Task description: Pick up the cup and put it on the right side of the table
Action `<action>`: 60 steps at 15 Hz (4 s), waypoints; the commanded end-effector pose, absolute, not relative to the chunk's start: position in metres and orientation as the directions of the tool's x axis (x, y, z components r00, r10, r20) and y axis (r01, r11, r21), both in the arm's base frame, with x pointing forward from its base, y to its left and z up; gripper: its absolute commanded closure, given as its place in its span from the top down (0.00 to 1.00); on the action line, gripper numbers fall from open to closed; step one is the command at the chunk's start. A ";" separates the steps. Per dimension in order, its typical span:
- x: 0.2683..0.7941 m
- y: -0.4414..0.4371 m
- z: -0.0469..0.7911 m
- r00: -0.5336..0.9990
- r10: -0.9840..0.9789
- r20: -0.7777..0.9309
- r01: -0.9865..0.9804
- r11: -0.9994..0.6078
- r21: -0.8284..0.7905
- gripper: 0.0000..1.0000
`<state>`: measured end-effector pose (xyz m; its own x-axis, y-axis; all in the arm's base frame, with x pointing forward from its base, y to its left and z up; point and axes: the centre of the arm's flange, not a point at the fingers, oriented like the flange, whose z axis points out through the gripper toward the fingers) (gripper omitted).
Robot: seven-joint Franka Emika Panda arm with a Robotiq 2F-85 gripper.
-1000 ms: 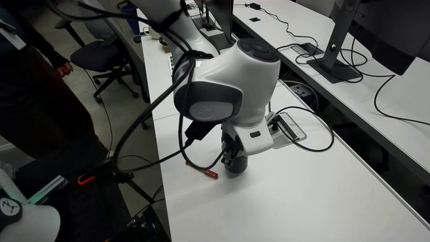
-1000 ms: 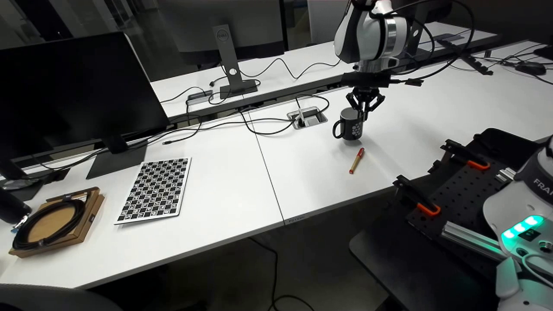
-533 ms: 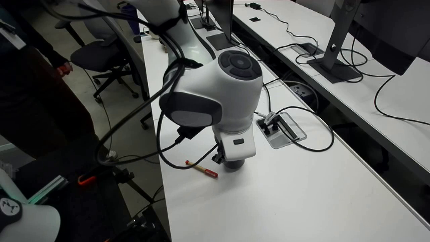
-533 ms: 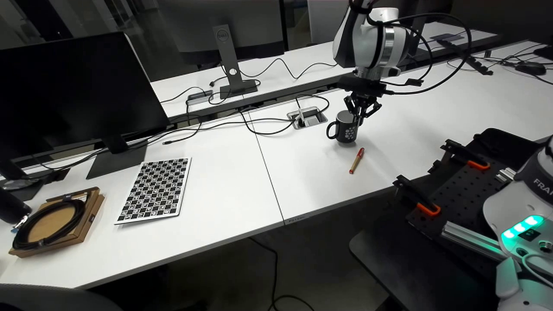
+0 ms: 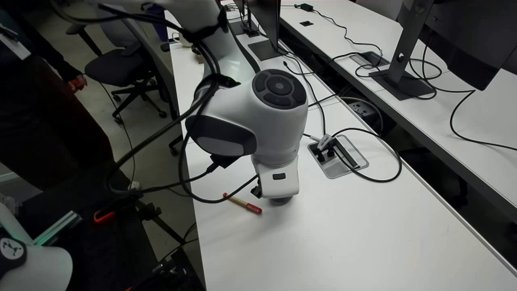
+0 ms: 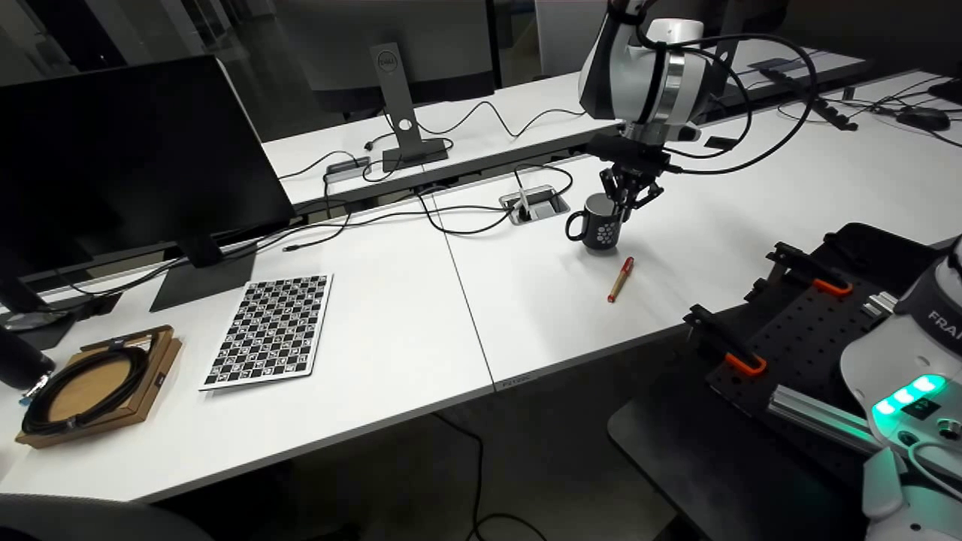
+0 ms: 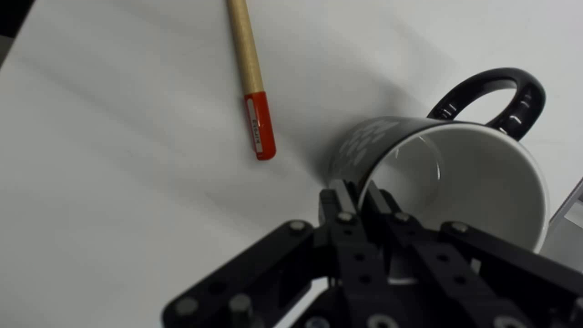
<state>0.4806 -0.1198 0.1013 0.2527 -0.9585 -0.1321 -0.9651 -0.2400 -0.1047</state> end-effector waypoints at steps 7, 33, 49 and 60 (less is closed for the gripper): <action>0.479 -0.124 0.105 0.260 -0.958 -0.123 -0.964 -0.251 -0.086 0.02; 0.490 -0.114 0.102 0.333 -0.938 -0.101 -0.943 -0.334 -0.010 0.93; 0.539 -0.002 0.244 0.824 -0.562 -0.072 -0.560 -0.788 -0.256 1.00; 0.565 0.030 0.235 0.976 -0.010 -0.217 -0.081 -0.943 -0.324 1.00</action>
<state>0.5481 0.0374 0.2433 0.9738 -0.1498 -0.1709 -0.1970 -0.9313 -0.3064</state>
